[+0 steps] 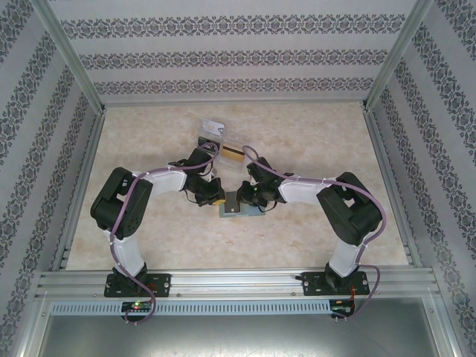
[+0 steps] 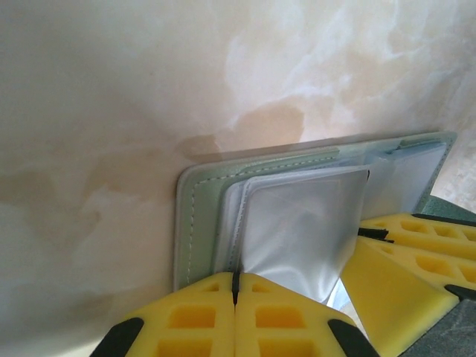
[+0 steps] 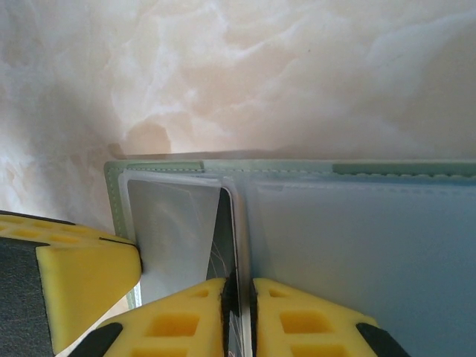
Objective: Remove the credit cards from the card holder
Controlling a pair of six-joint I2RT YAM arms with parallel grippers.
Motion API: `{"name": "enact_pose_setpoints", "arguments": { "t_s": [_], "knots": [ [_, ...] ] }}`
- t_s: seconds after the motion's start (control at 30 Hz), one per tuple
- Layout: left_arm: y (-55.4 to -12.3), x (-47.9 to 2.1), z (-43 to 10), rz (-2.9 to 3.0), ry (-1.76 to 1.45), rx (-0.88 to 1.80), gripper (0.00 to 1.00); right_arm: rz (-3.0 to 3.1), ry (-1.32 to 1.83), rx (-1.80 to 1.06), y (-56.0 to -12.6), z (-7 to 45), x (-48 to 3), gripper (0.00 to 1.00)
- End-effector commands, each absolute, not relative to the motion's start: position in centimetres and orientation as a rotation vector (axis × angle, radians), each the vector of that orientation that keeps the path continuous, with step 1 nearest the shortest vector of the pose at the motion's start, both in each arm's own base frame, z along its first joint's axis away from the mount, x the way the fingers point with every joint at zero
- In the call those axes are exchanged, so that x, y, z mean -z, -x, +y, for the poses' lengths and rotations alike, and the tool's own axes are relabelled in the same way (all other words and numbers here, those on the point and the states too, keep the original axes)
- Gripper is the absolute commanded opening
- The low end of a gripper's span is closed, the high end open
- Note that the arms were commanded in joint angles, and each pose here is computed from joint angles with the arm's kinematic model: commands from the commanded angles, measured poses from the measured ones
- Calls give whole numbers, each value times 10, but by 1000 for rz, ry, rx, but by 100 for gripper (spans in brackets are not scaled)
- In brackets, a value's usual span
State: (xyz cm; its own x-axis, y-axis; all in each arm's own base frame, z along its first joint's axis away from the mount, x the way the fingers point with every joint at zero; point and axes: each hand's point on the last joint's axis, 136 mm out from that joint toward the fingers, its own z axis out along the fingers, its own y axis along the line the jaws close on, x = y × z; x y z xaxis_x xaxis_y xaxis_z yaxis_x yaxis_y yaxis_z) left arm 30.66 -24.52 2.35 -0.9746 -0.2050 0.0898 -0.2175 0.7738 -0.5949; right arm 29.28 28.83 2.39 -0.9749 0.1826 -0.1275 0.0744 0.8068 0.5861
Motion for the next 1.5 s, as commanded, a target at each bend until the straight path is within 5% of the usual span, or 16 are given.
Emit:
{"name": "enact_pose_setpoints", "arguments": {
  "t_s": [0.0,0.87,1.47],
  "knots": [
    [-296,8,-237,-2945,-345,-856,6,2791,-162,-981,-291,296,-30,18],
    [-310,-26,-240,-2974,-331,-944,16,2769,-190,-749,-295,262,-26,4],
    [-306,-12,-239,-2951,-317,-907,9,2780,-180,-928,-294,283,-27,17]
  ]
}}
